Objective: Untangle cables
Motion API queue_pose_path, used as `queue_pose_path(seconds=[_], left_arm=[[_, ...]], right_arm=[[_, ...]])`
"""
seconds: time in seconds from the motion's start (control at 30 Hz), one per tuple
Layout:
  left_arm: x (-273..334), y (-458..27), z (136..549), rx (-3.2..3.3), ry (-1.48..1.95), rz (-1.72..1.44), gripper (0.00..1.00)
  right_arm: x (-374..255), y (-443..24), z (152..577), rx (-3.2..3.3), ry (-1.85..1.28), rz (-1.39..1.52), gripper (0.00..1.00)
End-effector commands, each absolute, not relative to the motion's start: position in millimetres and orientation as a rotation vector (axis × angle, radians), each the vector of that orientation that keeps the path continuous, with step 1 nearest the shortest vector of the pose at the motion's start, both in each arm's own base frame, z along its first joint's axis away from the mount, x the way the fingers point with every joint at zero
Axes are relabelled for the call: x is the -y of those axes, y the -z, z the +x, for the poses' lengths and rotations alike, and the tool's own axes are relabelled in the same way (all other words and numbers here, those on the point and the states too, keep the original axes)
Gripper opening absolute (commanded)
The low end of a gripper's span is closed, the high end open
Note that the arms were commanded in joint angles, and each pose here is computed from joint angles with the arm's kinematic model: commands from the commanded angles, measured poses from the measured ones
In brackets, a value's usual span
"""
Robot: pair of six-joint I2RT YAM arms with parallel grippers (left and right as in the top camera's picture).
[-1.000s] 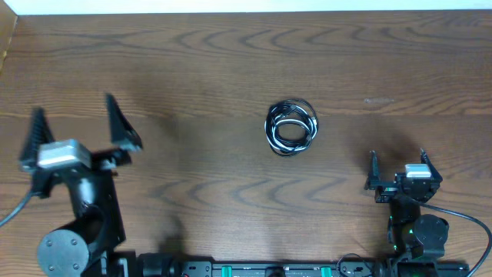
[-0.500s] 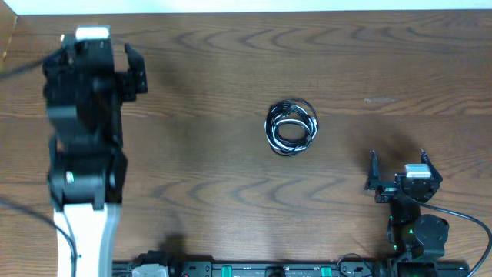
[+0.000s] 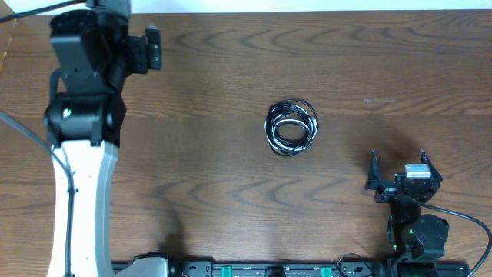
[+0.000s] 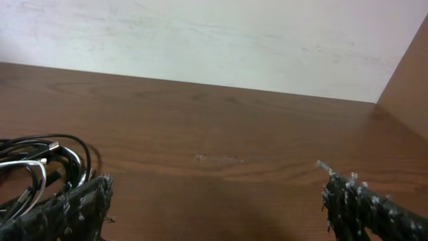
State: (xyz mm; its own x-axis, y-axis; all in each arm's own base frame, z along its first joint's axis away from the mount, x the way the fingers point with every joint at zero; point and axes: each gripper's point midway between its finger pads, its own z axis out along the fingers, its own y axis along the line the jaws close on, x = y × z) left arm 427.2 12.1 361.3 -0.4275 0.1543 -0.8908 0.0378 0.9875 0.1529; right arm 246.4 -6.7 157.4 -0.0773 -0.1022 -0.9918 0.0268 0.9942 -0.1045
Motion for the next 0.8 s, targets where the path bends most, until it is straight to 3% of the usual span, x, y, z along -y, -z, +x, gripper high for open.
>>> queue_pose_path(seconds=[0.0, 0.2, 0.77], left_arm=[[5.3, -345.0, 434.3, -2.057, 0.005, 0.176, 0.98], [8.1, -326.9, 433.4, -2.121, 0.031, 0.186, 0.98], [9.4, -379.7, 399.2, -1.992, 0.015, 0.186, 0.98]], right_arm=[[7.6, -157.0, 246.2, -1.644, 0.114, -0.060, 0.99], [7.6, -157.0, 246.2, -1.644, 0.114, -0.060, 0.99], [7.7, -157.0, 246.2, -1.644, 0.114, -0.060, 0.99]])
